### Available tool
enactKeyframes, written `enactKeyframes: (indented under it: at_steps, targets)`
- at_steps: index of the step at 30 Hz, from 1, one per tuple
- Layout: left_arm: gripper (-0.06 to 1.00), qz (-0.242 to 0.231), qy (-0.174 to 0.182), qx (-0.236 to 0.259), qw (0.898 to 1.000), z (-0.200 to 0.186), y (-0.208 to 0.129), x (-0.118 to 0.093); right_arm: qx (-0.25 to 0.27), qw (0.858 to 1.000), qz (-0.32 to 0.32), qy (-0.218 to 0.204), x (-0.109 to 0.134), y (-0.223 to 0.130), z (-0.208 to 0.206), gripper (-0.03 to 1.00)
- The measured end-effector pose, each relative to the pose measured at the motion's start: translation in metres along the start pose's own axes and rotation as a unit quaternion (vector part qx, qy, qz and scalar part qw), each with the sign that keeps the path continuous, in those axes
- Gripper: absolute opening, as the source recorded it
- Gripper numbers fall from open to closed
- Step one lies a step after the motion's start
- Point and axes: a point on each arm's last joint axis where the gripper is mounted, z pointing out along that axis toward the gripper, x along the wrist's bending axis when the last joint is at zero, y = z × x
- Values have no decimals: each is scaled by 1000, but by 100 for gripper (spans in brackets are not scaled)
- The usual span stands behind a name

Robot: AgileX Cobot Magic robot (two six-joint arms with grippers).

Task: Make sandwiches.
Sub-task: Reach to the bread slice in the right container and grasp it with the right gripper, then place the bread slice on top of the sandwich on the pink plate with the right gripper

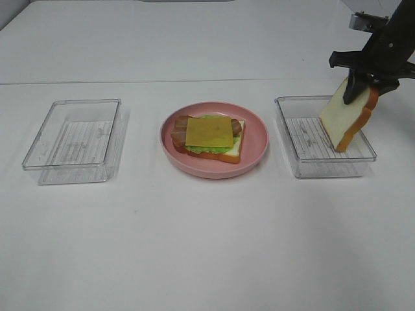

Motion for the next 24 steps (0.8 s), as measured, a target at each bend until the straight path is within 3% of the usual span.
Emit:
enactKeyframes:
  at_steps: [2,24]
  targets:
    - [99,0,0,0,1000,0,0,0,1,1000,1,1,0,0,0,24]
    - [99,0,0,0,1000,0,0,0,22,1000,7,4,2,-5,-12,25]
